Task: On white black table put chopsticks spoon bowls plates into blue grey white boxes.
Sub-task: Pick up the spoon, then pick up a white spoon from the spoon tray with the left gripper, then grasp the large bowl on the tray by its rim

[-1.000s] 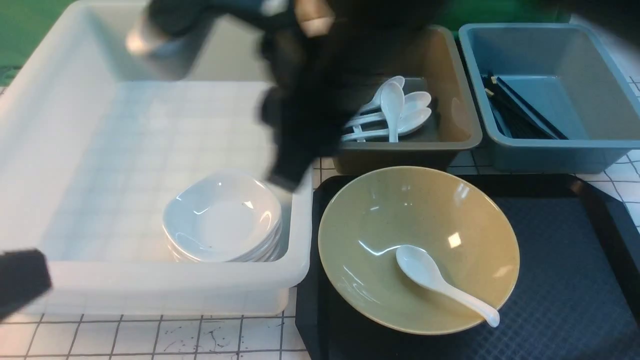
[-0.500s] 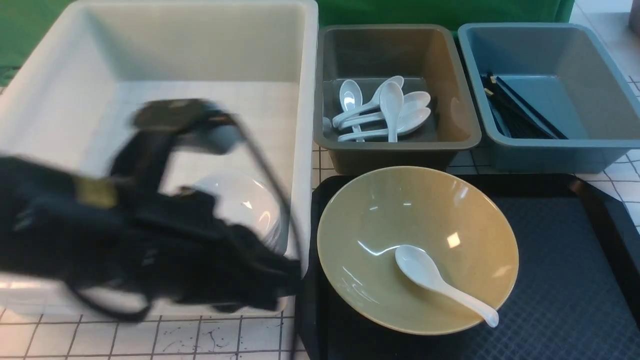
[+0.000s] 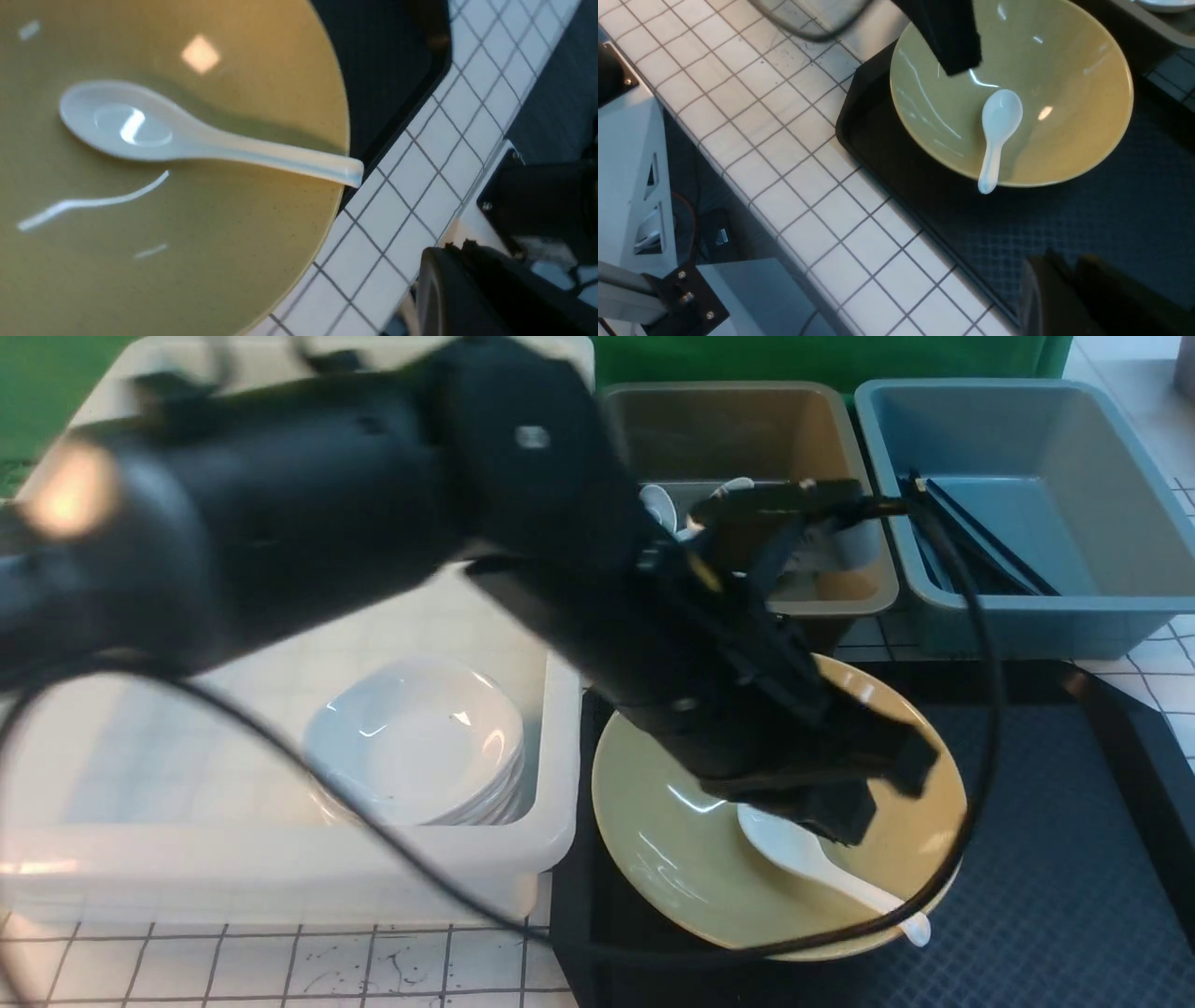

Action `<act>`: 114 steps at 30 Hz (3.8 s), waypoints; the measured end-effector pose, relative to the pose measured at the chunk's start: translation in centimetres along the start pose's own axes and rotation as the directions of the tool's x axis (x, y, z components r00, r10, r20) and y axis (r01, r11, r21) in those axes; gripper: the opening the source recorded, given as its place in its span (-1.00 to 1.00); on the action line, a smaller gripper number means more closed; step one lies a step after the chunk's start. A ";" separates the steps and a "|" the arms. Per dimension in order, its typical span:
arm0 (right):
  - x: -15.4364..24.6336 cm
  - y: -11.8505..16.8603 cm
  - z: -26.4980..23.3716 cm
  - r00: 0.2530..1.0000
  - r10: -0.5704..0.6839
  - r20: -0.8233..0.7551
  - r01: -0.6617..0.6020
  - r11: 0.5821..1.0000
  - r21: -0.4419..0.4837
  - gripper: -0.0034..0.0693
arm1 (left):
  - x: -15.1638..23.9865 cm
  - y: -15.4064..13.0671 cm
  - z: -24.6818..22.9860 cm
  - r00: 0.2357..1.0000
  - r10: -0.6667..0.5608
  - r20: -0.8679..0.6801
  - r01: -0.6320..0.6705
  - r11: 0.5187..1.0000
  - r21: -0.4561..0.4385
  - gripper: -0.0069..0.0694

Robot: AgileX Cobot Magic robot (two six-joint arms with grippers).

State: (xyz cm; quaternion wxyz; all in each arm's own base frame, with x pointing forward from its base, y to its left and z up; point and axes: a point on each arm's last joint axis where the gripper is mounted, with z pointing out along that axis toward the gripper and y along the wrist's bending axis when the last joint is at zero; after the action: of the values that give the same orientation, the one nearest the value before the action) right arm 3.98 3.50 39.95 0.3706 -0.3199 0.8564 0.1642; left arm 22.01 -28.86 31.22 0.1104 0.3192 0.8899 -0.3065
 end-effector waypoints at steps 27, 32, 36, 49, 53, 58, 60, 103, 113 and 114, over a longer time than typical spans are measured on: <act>0.0 0.0 0.0 0.967 -0.254 0.002 0.254 0.967 0.000 -0.65 | -5.4 3.7 12.1 0.798 -0.596 -0.085 0.535 0.767 -0.355 0.14; 0.0 0.0 0.0 0.959 -0.283 0.002 0.283 0.959 0.000 -0.64 | -4.8 5.0 14.3 0.754 -0.651 -0.083 0.571 0.713 -0.406 0.35; 0.0 0.0 0.0 0.951 -0.310 0.002 0.310 0.951 0.000 -0.63 | -4.7 5.5 14.9 0.748 -0.658 -0.083 0.572 0.703 -0.422 0.36; 0.0 0.0 0.0 0.937 -0.350 0.002 0.350 0.937 0.001 -0.61 | -4.6 5.8 15.3 0.778 -0.619 -0.107 0.526 0.735 -0.429 -0.51; 0.0 0.0 0.0 0.936 -0.351 0.002 0.351 0.936 0.001 -0.60 | -4.8 5.6 14.8 0.803 -0.586 -0.108 0.496 0.757 -0.425 -0.67; 0.0 0.0 0.0 0.938 -0.347 0.001 0.347 0.938 0.004 -0.60 | -6.4 4.8 11.9 0.850 -0.525 -0.036 0.468 0.785 -0.405 -0.74; 0.0 -0.2 0.0 0.945 -0.327 -0.001 0.327 0.945 0.024 -0.59 | -7.3 4.2 9.6 0.877 -0.480 0.020 0.448 0.802 -0.395 -0.74; -0.3 -1.3 -0.2 0.990 -0.137 0.019 0.133 0.981 0.140 -0.56 | -15.2 17.4 -2.3 0.736 -0.202 0.646 0.440 0.868 -0.230 0.59; 0.1 -1.7 -0.9 0.987 -0.152 0.049 0.142 0.975 0.169 -0.55 | -9.9 6.9 -7.7 0.938 -0.150 0.312 0.247 0.921 -0.301 -0.75; 0.2 -1.7 -1.0 0.987 -0.152 0.052 0.141 0.975 0.169 -0.55 | -9.7 6.4 -7.4 0.944 -0.140 0.299 0.232 0.926 -0.299 -0.77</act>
State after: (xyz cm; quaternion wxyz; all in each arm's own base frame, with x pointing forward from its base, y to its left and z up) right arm 4.50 1.58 40.42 0.4343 -0.3451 0.8286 0.0755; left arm 33.58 -25.29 37.86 0.2535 0.1646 0.9313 -0.2033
